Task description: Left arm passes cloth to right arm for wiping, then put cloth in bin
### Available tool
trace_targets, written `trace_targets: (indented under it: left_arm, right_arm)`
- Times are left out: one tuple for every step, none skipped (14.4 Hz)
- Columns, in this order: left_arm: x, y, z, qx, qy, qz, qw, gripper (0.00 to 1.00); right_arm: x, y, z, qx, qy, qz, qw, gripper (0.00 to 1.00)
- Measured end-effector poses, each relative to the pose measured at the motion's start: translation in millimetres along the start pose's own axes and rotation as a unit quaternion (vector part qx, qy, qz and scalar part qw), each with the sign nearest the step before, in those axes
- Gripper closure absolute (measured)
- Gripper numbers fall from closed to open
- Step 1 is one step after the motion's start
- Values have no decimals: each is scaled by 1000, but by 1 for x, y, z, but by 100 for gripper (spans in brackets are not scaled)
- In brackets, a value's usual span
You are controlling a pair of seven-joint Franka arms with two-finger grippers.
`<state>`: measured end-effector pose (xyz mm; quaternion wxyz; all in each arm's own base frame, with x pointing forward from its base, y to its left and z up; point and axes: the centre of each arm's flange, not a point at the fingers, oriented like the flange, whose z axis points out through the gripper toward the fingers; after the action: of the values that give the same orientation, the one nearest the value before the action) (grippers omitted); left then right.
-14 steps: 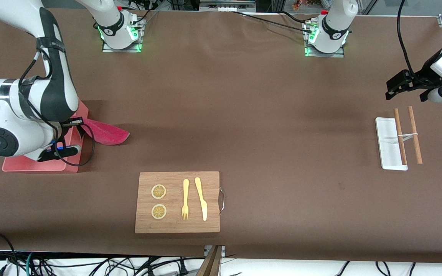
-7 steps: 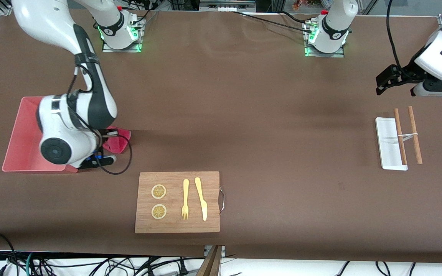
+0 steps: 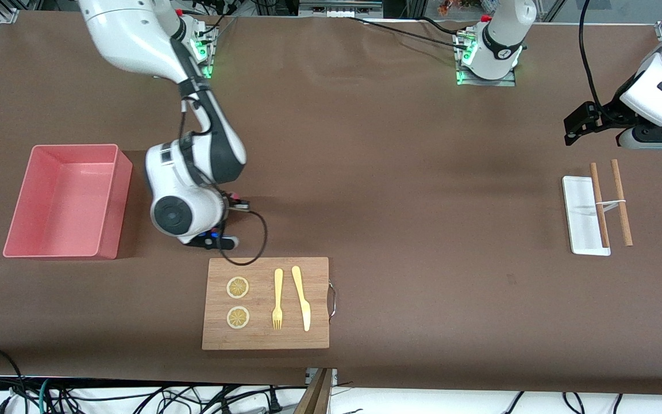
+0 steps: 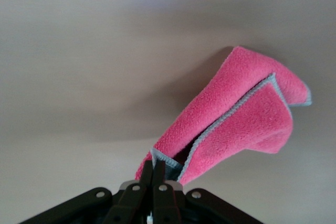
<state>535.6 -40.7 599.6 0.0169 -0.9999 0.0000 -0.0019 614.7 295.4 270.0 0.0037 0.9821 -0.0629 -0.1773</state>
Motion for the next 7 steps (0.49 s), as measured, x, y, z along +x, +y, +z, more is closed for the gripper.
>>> trace_targets:
  left_arm:
    - [0,1,0,0,0,1,1000,0]
    - [0,1,0,0,0,1,1000,0]
    - [0,1,0,0,0,1,1000,0]
    - [0,1,0,0,0,1,1000,0]
    - [0,2,0,0,0,1,1000,0]
    - [0,2,0,0,0,2,1000,0]
    - [0,2,0,0,0,2,1000,0]
  right_arm:
    - [-9,-20,1,10,4,13,1000,98]
    - [-19,-39,-1,24,5,27,999,98]
    - [-28,-56,-5,38,5,39,999,98]
    - [-36,-72,-13,51,7,49,997,98]
    - [-42,-83,-25,63,11,55,996,98]
    - [-45,-88,-38,76,13,61,995,98]
    - [-46,-89,-49,86,10,63,994,98]
